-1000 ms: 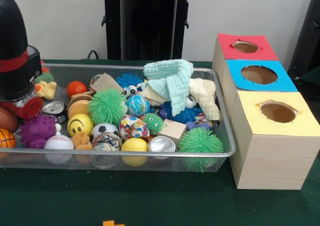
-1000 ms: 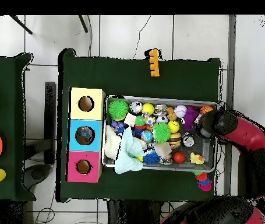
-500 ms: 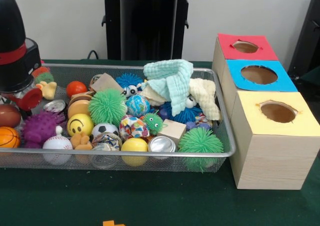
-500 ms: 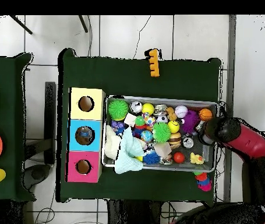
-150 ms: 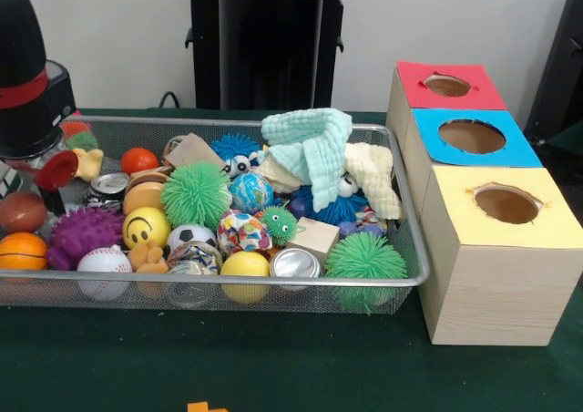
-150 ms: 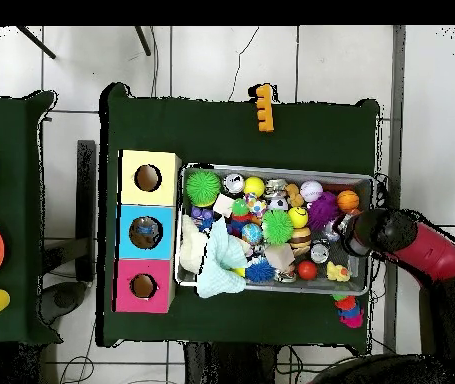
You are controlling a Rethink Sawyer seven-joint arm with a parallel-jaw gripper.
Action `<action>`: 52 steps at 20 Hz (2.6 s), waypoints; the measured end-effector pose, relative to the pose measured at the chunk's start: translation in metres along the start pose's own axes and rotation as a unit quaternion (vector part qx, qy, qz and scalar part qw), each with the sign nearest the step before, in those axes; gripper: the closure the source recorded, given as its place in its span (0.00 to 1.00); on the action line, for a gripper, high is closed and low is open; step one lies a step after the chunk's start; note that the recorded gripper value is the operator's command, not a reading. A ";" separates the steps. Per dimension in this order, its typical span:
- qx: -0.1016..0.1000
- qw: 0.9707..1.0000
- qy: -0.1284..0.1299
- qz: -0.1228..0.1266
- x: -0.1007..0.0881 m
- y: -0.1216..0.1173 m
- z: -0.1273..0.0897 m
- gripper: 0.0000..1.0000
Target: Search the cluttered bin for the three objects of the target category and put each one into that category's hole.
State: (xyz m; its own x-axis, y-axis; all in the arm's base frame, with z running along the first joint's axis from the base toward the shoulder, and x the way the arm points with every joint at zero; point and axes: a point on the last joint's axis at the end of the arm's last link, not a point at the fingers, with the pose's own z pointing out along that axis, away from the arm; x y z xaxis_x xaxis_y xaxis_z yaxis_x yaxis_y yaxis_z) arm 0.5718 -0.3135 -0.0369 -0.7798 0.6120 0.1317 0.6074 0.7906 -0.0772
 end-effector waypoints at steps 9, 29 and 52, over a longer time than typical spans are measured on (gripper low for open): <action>0.006 1.000 0.010 -0.003 0.016 -0.012 0.002 1.00; 0.013 1.000 0.018 -0.004 0.030 -0.023 -0.002 1.00; -0.016 1.000 -0.004 0.000 0.005 -0.040 0.025 0.00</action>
State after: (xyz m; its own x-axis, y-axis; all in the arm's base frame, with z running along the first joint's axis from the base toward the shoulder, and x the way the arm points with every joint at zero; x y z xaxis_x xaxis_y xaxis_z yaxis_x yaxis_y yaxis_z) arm 0.5393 -0.3418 -0.0578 -0.7809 0.6122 0.1241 0.6119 0.7896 -0.0452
